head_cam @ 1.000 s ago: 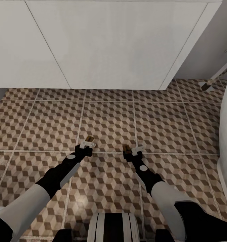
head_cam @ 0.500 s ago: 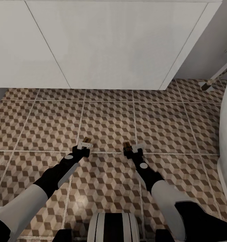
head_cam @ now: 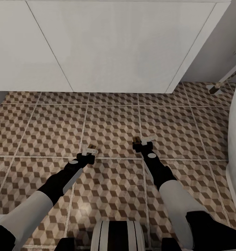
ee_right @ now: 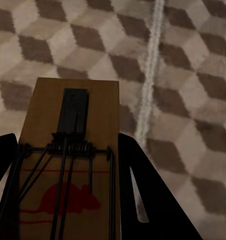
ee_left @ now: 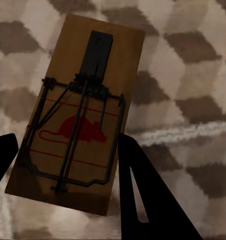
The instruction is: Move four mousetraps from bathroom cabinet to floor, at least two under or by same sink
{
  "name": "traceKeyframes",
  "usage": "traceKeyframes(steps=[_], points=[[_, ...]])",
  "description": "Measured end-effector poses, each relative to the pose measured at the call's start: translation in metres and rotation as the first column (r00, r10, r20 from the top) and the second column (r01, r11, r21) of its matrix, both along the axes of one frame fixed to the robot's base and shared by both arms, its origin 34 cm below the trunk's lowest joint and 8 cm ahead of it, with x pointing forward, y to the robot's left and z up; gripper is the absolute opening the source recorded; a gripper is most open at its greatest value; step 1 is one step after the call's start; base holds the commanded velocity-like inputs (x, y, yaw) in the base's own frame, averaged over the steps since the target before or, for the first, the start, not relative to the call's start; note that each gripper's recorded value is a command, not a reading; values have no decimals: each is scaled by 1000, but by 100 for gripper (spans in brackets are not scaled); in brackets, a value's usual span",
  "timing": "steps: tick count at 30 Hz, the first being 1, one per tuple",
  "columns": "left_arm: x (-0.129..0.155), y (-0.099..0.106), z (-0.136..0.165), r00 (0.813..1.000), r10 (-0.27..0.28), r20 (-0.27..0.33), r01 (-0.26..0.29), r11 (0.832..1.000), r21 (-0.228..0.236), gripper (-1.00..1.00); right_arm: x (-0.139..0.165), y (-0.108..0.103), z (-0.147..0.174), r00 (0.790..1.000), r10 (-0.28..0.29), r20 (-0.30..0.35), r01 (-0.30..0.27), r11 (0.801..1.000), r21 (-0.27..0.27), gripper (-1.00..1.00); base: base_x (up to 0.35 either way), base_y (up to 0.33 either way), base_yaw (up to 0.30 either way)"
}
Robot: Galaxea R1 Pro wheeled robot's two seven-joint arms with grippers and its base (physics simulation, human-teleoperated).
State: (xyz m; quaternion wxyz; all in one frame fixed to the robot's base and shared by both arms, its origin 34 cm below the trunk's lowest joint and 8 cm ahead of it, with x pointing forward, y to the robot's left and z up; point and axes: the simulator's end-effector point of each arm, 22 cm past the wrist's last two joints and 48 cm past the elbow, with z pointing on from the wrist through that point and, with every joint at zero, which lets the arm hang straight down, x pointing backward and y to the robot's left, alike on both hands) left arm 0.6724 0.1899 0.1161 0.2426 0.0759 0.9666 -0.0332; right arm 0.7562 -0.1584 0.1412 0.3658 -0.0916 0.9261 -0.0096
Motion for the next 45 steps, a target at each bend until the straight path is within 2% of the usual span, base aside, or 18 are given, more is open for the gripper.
traceKeyframes(steps=[5, 8, 12, 14, 17, 20, 25, 29, 31, 33, 36, 38, 43, 44, 45], points=[[-22, -6, -16, 987, 70, -141, -73, 997, -14, -100, 0, -3, -1, 1000, 22, -16, -22, 999, -34, -100, 0, 0, 0], [-22, -11, -17, 983, 80, -164, -85, 996, -21, -100, -6, -8, -7, 998, 23, -56, -26, 998, -52, -100, 0, 0, 0], [-4, -23, -8, 986, 80, -147, -87, 995, -39, -100, -4, -11, -7, 997, 21, -75, -26, 998, -63, -100, 0, 0, 0], [10, -23, -1, 988, 79, -131, -85, 996, -38, -100, 11, -12, 1, 998, 20, -63, -24, 998, -66, -100, 0, 0, 0], [40, -14, 13, 989, 98, -107, -103, 994, -34, -100, 29, -13, 12, 998, 17, -54, -21, 997, -73, -100, 0, 0, 0], [66, -6, 28, 988, 124, -94, -128, 991, -37, -100, 34, -13, 15, 999, 16, -51, -20, 997, -75, -100, 0, 0, 0], [89, 1, 41, 989, 129, -72, -131, 991, -25, -100, 36, -14, 16, 999, 16, -50, -20, 997, -75, -100, 0, 0, 0], [98, 12, 45, 994, 98, -39, -96, 995, 36, -100, 38, -14, 18, 999, 16, -46, -19, 997, -75, -100, 0, 0, 0], [101, 15, 46, 996, 88, -24, -87, 995, 53, -100, 39, -13, 19, 999, 16, -44, -20, 997, -73, -100, 0, 0, 0], [107, 18, 49, 996, 87, 9, -87, 995, 57, -100, 39, -12, 19, 999, 20, -43, -23, 997, -68, -100, 0, 0, 0], [123, 28, 58, 991, 94, 94, -99, 993, 56, -100, 39, -9, 19, 999, 30, -43, -33, 998, -57, -100, 0, 0, 0], [132, 34, 63, 985, 97, 143, -106, 993, 55, -100, 39, -7, 19, 998, 35, -42, -37, 998, -52, -100, 0, 0, 0], [145, 42, 73, 972, 100, 212, -113, 992, 50, -100, 39, -6, 20, 998, 39, -40, -41, 998, -49, -100, 0, 0, 0], [154, 44, 80, 954, 107, 280, -122, 992, 35, -100, 39, -6, 19, 998, 39, -42, -41, 998, -48, -100, 0, 0, 0], [155, 46, 80, 947, 113, 300, -128, 991, 31, -100, 38, -6, 18, 998, 39, -44, -41, 998, -48, -100, 0, 0, 0]])
